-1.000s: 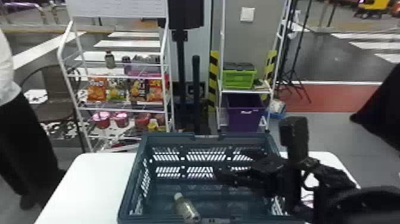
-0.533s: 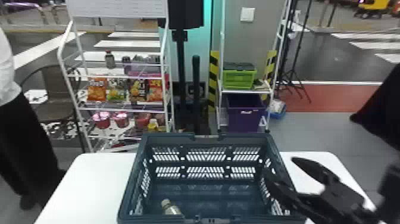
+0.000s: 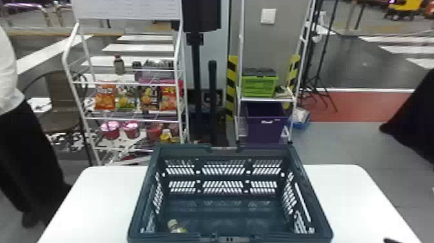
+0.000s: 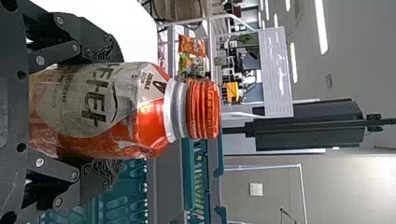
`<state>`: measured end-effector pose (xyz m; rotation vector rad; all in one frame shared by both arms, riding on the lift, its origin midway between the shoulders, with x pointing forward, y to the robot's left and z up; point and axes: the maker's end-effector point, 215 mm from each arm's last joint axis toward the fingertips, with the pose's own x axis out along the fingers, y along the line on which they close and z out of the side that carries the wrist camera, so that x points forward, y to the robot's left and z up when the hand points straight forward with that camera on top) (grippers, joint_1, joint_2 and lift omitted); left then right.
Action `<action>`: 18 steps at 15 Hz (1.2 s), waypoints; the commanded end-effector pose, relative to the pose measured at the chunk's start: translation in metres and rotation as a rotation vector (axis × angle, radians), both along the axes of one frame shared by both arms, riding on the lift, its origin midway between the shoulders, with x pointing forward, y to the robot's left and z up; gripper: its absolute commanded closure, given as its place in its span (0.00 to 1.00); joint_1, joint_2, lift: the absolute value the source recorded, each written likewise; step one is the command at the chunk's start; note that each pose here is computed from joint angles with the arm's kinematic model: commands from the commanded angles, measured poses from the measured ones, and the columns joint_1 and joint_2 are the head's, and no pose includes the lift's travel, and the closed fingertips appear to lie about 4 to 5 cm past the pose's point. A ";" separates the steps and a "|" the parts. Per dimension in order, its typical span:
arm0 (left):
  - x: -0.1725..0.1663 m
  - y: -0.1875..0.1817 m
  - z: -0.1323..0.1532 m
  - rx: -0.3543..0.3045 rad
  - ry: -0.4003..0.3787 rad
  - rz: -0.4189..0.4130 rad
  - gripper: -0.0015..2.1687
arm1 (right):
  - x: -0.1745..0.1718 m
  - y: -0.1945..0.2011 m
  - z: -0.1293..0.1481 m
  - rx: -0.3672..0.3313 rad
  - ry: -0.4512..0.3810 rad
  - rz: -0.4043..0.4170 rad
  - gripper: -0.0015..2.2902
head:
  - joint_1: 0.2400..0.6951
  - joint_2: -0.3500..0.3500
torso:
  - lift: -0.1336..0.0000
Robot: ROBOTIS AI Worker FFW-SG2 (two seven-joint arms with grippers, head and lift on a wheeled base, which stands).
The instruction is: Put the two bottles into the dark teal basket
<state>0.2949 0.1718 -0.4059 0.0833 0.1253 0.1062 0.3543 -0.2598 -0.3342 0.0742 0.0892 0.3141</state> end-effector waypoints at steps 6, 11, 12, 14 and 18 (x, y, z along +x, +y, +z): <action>0.011 0.005 0.023 0.043 0.007 0.039 0.99 | -0.034 -0.004 -0.063 -0.037 0.124 -0.013 0.03 | 0.57 0.50 | 1.00; 0.025 0.016 0.068 0.116 0.009 0.062 0.99 | -0.038 -0.009 -0.073 -0.025 0.149 -0.023 0.03 | 0.57 0.50 | 1.00; 0.031 0.020 0.083 0.142 0.008 0.069 0.99 | -0.038 -0.010 -0.073 -0.022 0.150 -0.025 0.03 | 0.57 0.50 | 1.00; 0.041 0.029 0.110 0.213 0.005 0.089 0.99 | -0.039 -0.014 -0.073 -0.023 0.149 -0.031 0.03 | 0.57 0.50 | 1.00; 0.080 0.029 0.158 0.282 0.012 0.070 0.99 | -0.044 -0.016 -0.077 -0.026 0.157 -0.034 0.03 | 0.57 0.50 | 1.00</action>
